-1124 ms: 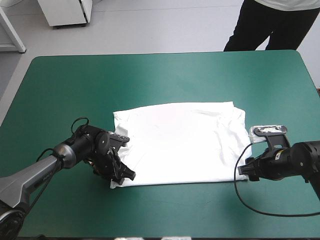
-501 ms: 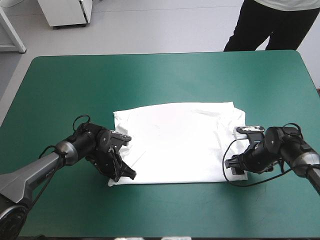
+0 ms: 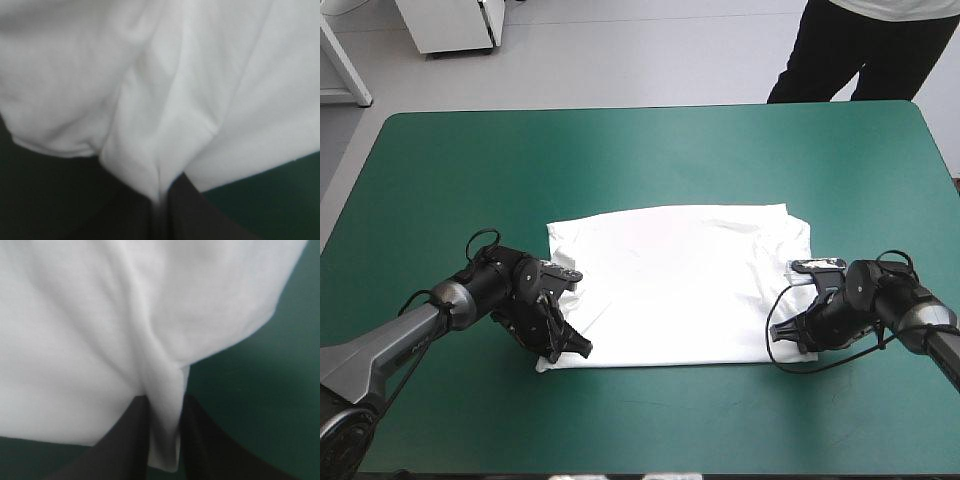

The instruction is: Fold the cloth

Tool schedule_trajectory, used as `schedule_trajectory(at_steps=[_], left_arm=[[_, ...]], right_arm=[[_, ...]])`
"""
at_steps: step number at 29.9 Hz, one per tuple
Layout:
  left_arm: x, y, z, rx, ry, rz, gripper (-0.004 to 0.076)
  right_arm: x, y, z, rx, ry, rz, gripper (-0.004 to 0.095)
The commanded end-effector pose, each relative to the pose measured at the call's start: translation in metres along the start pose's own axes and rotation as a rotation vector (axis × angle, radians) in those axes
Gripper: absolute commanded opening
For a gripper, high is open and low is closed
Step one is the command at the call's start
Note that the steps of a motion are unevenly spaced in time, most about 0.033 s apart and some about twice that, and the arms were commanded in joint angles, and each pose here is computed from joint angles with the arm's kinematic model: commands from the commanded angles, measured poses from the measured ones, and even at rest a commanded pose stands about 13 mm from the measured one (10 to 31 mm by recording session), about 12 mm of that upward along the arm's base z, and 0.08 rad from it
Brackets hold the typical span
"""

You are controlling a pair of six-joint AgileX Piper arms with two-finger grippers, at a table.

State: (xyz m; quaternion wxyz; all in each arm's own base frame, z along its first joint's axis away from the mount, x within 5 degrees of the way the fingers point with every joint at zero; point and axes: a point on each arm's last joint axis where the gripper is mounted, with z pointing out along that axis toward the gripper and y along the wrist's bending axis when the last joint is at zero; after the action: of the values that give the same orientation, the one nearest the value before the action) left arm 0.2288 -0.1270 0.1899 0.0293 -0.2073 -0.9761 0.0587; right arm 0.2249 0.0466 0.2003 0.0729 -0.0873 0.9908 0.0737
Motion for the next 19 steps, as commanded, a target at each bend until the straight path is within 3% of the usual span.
schedule_trajectory(at_steps=[1, 9, 19], left_arm=[[-0.015, -0.008, 0.033, 0.088, -0.093, -0.094, -0.001], [-0.01, -0.012, 0.015, 0.123, -0.128, -0.1, -0.001], [0.021, -0.02, -0.044, 0.157, -0.268, -0.068, -0.001]], right_arm=[[0.01, 0.002, 0.017, -0.04, 0.039, 0.026, -0.0012], [0.007, 0.003, -0.001, -0.029, -0.011, 0.01, -0.0013], [0.003, 0.007, -0.059, 0.021, -0.097, -0.015, -0.0013]])
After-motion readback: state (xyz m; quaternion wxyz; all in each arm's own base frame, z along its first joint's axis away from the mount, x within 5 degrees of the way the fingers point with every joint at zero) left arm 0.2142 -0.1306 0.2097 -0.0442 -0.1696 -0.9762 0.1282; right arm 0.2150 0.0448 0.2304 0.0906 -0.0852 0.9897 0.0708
